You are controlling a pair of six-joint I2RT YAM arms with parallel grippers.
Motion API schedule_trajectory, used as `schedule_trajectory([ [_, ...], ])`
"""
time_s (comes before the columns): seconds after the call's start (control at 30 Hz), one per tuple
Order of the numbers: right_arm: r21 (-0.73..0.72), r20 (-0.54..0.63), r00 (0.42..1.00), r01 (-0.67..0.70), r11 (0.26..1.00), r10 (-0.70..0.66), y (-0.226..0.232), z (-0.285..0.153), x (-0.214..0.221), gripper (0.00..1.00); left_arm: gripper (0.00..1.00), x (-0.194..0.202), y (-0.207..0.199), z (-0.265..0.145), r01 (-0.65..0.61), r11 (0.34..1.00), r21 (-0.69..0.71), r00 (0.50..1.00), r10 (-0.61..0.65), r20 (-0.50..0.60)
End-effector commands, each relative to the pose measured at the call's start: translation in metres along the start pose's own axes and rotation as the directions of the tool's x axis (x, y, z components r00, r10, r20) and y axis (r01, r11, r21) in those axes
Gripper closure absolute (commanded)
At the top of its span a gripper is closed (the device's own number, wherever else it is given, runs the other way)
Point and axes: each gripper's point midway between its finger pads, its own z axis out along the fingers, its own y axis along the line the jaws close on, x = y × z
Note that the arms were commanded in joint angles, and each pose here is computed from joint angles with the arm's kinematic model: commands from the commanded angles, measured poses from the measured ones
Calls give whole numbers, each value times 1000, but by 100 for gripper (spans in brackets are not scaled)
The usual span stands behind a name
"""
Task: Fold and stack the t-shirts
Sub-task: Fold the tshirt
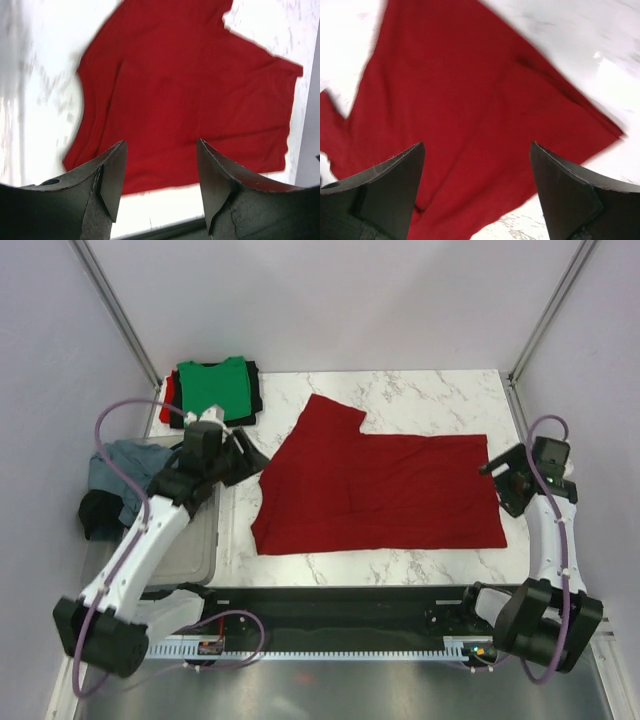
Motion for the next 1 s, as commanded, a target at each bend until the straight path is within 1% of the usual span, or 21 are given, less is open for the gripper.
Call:
schedule_trajectory([
  [0.0,-108,96,988,131,985,-121,64,-16,-20,8,36,-52,-23,41,-188,982,-2,979,188,80],
  [0.07,-113,115,979,183,977,-170,74,-16,-18,8,36,-75,-36,81,-257,966,-12,964,257,72],
  [0.13,-153,116,966,245,957,-229,90,-18,-7,8,36,-113,-69,101,-306,951,34,942,298,151],
  [0.17,-165,115,962,265,950,-248,94,-19,-2,8,36,-103,-60,146,-328,945,18,942,326,78],
  [0.2,-172,111,955,292,941,-276,96,-18,4,8,36,-110,-67,162,-341,940,30,938,337,82],
  [0.23,-192,100,947,319,928,-305,102,-19,15,8,36,-134,-87,175,-355,934,49,930,346,126],
  [0.27,-207,95,941,339,918,-326,105,-20,21,8,37,-123,-74,217,-352,935,28,934,350,67],
  [0.3,-216,93,935,355,909,-343,106,-20,27,8,37,-123,-73,239,-353,935,24,935,351,55],
  [0.33,-236,84,926,378,895,-368,110,-22,38,8,37,-148,-94,246,-358,932,49,929,350,118],
  [0.37,-254,90,921,390,885,-380,113,-25,41,9,37,-149,-97,262,-356,932,62,930,348,116],
  [0.4,-263,87,918,396,880,-387,112,-25,46,8,37,-129,-78,305,-348,936,44,937,346,57],
  [0.43,-286,81,906,420,861,-415,117,-28,57,9,37,-150,-99,309,-351,933,77,933,341,118],
  [0.47,-296,81,903,426,855,-422,118,-30,61,9,37,-149,-97,325,-341,936,84,937,330,115],
  [0.5,-312,73,894,441,842,-442,119,-32,69,9,37,-132,-82,355,-334,940,72,941,328,78],
  [0.53,-319,73,888,452,833,-454,119,-33,73,9,37,-148,-96,359,-336,937,93,937,323,132],
  [0.63,-334,75,880,466,819,-470,116,-38,81,9,36,-149,-86,388,-311,946,95,942,293,162],
  [0.7,-335,77,878,469,817,-473,113,-38,83,9,36,-155,-79,398,-275,957,93,948,254,191],
  [0.73,-355,65,873,472,807,-483,113,-40,87,8,36,-152,-69,405,-257,963,81,953,239,184],
  [0.83,-359,60,871,475,803,-488,113,-39,89,9,37,-155,-62,407,-187,978,94,970,169,174],
  [0.93,-368,49,869,474,800,-492,116,-38,91,9,37,-148,-51,412,-126,989,79,984,115,139],
  [0.97,-370,50,871,471,800,-490,117,-38,90,9,37,-143,-55,411,-113,988,102,988,101,118],
])
